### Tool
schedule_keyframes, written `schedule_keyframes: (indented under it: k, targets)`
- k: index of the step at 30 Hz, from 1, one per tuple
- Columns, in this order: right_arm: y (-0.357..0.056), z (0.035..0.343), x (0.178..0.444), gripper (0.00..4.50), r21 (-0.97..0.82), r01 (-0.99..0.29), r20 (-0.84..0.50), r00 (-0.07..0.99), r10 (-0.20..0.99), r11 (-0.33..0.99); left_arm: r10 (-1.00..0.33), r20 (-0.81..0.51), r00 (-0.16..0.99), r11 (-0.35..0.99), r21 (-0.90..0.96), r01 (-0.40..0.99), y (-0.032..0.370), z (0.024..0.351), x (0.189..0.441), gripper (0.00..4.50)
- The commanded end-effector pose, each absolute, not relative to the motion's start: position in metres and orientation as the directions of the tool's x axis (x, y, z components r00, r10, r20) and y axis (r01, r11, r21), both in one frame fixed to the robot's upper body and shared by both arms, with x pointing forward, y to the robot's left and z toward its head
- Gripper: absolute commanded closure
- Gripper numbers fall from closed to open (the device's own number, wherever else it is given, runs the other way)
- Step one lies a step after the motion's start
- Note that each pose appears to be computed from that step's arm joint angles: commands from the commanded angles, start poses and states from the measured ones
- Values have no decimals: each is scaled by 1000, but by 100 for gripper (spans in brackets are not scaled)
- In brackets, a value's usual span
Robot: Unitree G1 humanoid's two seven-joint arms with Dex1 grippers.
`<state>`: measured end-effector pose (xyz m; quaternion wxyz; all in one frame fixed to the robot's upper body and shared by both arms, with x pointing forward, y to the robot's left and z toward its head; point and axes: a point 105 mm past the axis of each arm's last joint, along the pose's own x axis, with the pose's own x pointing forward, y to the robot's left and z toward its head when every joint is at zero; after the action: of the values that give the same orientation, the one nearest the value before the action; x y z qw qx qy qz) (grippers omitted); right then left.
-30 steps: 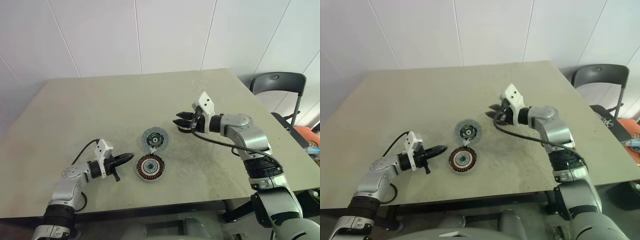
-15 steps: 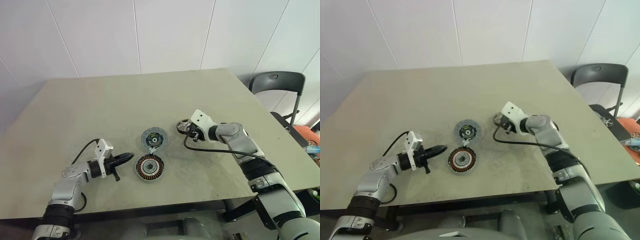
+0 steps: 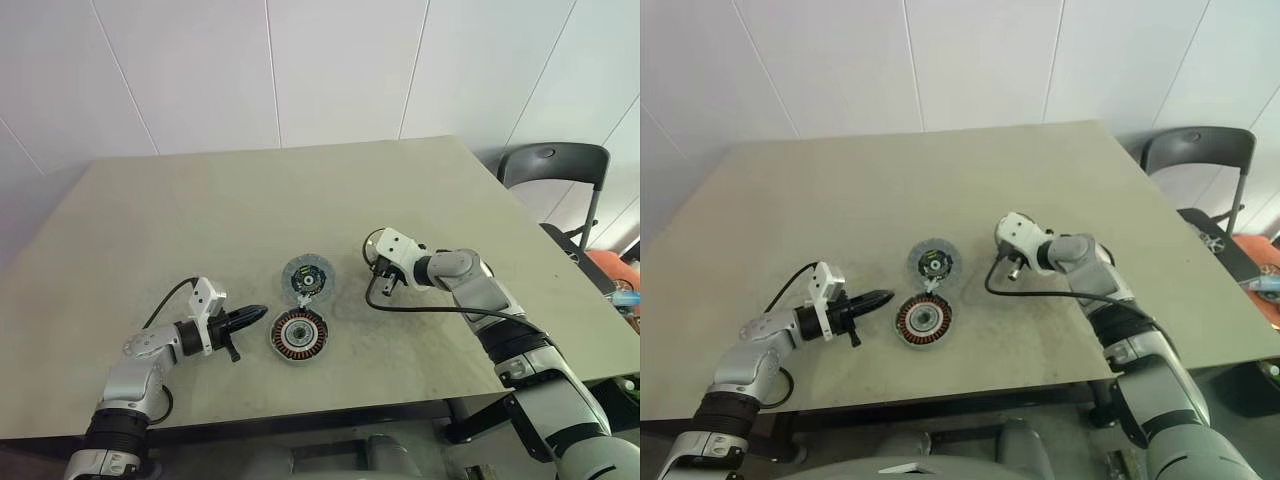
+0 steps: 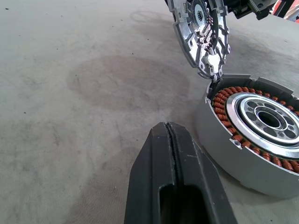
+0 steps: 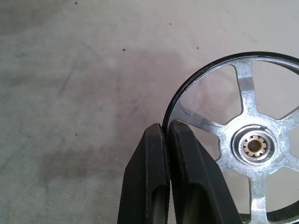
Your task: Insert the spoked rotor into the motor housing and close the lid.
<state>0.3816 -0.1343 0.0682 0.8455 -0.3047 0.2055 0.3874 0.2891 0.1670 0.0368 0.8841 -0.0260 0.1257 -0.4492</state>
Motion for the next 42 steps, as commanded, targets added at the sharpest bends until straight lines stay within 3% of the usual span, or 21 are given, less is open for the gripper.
schedule_keyframes:
  k: [1,9,12,15,19,27,32,42]
  targets:
    - [-129,93,388,445,-373,-756,-502,652,569,537,-802,-177,571,593,-116,797,167,49,294,450]
    - [-103,183,371,445,-233,-825,-177,557,812,515,-804,-176,568,590,-115,799,166,51,295,450]
    - [-88,210,354,445,-180,-881,-77,456,887,437,-805,-172,568,589,-114,800,165,53,296,450]
    - [-70,216,334,445,-153,-937,-85,328,941,313,-804,-165,571,590,-112,799,167,56,297,450]
    - [-39,198,298,445,-131,-991,-243,54,969,22,-795,-170,582,601,-98,793,175,60,300,450]
    - [-6,167,267,445,-114,-927,-509,-253,822,-357,-758,-176,629,645,-54,762,205,70,298,450]
    - [-3,137,267,445,-98,-895,-634,-281,720,-436,-741,-180,647,662,-30,749,210,71,291,450]
    - [-15,103,276,445,-84,-876,-749,-260,610,-476,-776,-72,626,624,50,780,197,124,276,450]
